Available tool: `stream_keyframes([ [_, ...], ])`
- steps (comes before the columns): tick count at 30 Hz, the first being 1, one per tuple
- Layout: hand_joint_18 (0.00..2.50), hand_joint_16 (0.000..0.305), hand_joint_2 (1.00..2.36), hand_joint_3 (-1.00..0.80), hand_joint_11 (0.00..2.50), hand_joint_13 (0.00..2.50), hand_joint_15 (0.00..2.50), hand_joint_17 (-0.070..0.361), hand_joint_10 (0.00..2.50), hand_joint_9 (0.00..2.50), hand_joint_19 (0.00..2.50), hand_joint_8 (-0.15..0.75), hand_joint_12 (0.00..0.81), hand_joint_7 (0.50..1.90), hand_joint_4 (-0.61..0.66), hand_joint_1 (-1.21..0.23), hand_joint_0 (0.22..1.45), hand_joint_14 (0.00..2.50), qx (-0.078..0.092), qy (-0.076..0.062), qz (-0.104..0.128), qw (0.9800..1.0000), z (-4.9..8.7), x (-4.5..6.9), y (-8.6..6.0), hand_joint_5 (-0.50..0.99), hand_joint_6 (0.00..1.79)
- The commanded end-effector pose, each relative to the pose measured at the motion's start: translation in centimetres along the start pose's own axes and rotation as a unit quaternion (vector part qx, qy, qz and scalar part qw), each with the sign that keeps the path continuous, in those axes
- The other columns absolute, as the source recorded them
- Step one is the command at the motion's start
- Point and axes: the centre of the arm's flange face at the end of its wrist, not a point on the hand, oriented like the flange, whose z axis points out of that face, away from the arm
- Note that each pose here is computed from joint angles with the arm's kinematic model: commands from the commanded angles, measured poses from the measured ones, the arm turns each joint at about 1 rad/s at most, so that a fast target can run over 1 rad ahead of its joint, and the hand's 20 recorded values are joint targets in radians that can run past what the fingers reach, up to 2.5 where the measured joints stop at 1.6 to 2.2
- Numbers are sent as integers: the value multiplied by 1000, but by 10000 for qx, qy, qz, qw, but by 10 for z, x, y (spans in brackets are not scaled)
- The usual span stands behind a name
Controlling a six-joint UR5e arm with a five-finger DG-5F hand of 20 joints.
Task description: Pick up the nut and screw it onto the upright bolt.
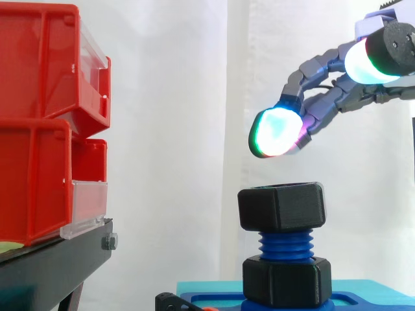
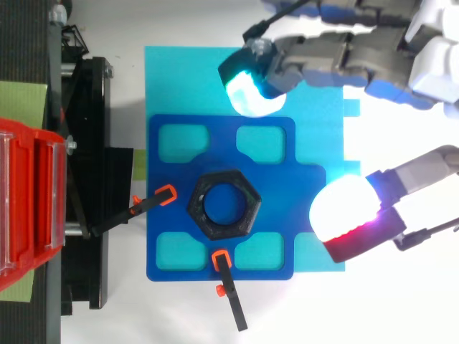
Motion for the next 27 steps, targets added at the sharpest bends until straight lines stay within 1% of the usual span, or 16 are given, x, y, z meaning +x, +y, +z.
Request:
stream_keyframes([
  [1,0,60,1000,-500,0,123,0,136,0,418,39,247,402,640,133,-232,384,0,-81,-142,17,9999,2,-9,-6,-176,501],
  [2,0,60,1000,-500,0,73,0,135,0,370,57,242,401,644,132,-199,385,0,-250,-539,73,9982,15,-10,-5,-180,501],
  [4,0,61,1000,-500,0,55,0,136,0,352,51,239,400,638,125,-188,386,0,-341,-746,107,9966,21,-10,1,-182,501],
  [5,0,61,1000,-500,0,40,0,137,0,347,42,239,402,640,127,-180,387,0,-356,-765,119,9964,28,1,0,-183,501],
  [6,0,62,1000,-500,0,25,0,139,0,328,33,242,403,640,126,-170,389,0,-356,-765,119,9964,28,1,0,-182,501],
  [8,0,62,1000,-500,0,15,0,140,0,317,34,242,403,642,127,-167,390,0,-391,-825,132,9957,38,14,0,-181,501],
  [9,0,62,1000,-500,0,5,0,140,0,301,35,240,404,640,131,-167,390,0,-407,-811,177,9957,48,32,-1,-180,501],
  [11,0,63,1000,-500,0,0,0,141,0,295,27,241,406,643,131,-162,389,0,-451,-922,268,9944,53,35,-1,-180,501],
  [12,0,63,1000,-500,0,0,0,142,0,294,33,241,406,643,133,-161,390,0,-476,-975,342,9935,58,42,-2,-180,501],
  [13,0,63,1000,-500,0,0,0,142,0,291,26,240,406,647,133,-157,391,0,-476,-975,342,9935,58,42,-2,-178,501],
  [14,0,63,1000,-500,0,0,0,142,0,286,28,240,405,652,139,-156,391,0,-525,-1059,457,9919,60,42,4,-173,501],
  [16,0,64,1000,-500,0,0,0,143,0,284,29,241,406,656,137,-154,392,0,-547,-970,490,9926,63,53,8,-172,501],
  [18,0,64,1000,-500,0,0,0,143,0,284,28,243,406,671,138,-152,393,0,-562,-941,493,9928,63,55,11,-169,501],
  [19,0,64,1000,-500,0,0,0,143,0,283,33,243,407,677,139,-151,394,0,-547,-842,512,9936,65,67,10,-169,501],
  [24,0,64,1000,-500,0,0,0,144,0,291,30,250,408,723,151,-141,400,0,-566,-694,667,9937,63,72,13,-157,502],
  [27,0,64,1000,-500,0,0,0,145,0,295,41,248,405,742,147,-102,408,0,-490,-386,632,9960,57,82,13,-153,502],
])
